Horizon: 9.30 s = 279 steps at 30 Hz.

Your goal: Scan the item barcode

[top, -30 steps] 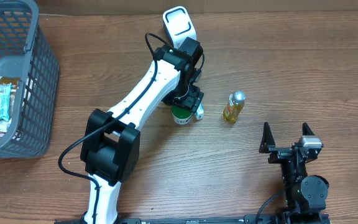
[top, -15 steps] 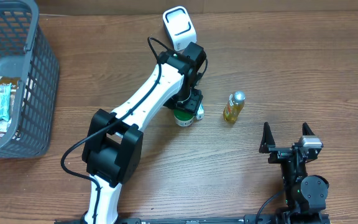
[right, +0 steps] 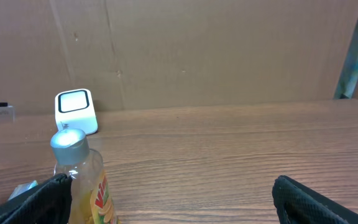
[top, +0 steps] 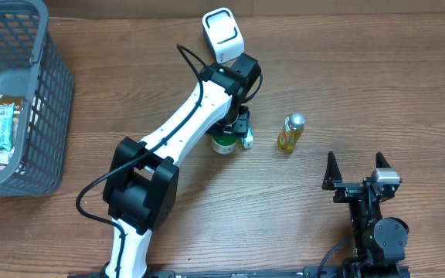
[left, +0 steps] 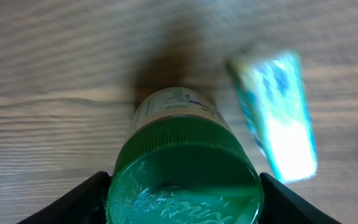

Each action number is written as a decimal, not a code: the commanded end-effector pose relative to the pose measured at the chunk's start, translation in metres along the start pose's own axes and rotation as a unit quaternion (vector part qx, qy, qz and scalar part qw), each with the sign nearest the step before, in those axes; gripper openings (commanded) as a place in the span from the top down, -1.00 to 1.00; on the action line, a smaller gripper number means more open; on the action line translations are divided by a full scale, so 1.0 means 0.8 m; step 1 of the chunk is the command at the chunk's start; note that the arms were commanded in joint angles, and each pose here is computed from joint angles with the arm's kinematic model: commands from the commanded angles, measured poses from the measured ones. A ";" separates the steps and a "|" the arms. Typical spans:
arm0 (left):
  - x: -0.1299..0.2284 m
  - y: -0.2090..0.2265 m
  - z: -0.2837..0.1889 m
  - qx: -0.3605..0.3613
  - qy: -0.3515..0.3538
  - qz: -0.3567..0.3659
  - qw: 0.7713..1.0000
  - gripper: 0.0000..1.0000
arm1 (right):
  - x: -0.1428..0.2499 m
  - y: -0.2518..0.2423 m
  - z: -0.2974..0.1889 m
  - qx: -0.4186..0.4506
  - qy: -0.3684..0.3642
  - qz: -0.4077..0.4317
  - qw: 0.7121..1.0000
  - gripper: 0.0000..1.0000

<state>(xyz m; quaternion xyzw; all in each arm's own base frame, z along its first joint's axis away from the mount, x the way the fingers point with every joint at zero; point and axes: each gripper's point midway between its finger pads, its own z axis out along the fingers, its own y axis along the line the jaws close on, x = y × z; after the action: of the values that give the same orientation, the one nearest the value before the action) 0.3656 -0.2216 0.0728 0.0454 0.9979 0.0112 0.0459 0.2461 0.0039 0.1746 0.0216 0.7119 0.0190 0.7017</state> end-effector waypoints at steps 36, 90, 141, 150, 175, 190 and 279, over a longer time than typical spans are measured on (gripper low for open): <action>-0.005 -0.009 -0.003 0.027 -0.009 0.000 1.000 -0.48 | 0.003 0.000 0.000 0.001 0.001 -0.002 1.000 -1.00; 0.038 0.431 -0.423 -0.143 -0.306 -0.260 0.905 -0.99 | 0.003 0.000 0.000 0.001 0.001 -0.002 1.000 -1.00; 0.042 0.691 -0.024 -0.074 0.013 -0.301 0.951 -0.99 | 0.003 0.000 0.000 0.001 0.001 -0.002 1.000 -1.00; 0.048 0.685 0.004 -0.063 0.034 -0.290 0.954 -0.99 | 0.003 0.000 0.000 0.001 0.001 -0.002 1.000 -1.00; 0.081 0.653 0.102 -0.031 0.098 -0.268 0.958 -0.28 | 0.003 0.000 0.000 0.001 0.001 -0.002 1.000 -1.00; -0.011 0.667 -0.102 -0.128 -0.095 -0.310 0.937 0.91 | 0.003 0.000 0.000 0.001 0.001 -0.002 1.000 -1.00; -0.005 0.260 -0.051 -0.069 -0.100 -0.136 0.983 0.92 | 0.003 0.000 0.000 0.001 0.001 -0.002 1.000 -1.00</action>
<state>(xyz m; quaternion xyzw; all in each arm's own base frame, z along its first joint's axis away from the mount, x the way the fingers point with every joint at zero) 0.3930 -0.0219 0.1262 -0.0967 0.9798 0.0669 0.1620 0.2461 0.0039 0.1747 0.0216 0.7118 0.0193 0.7018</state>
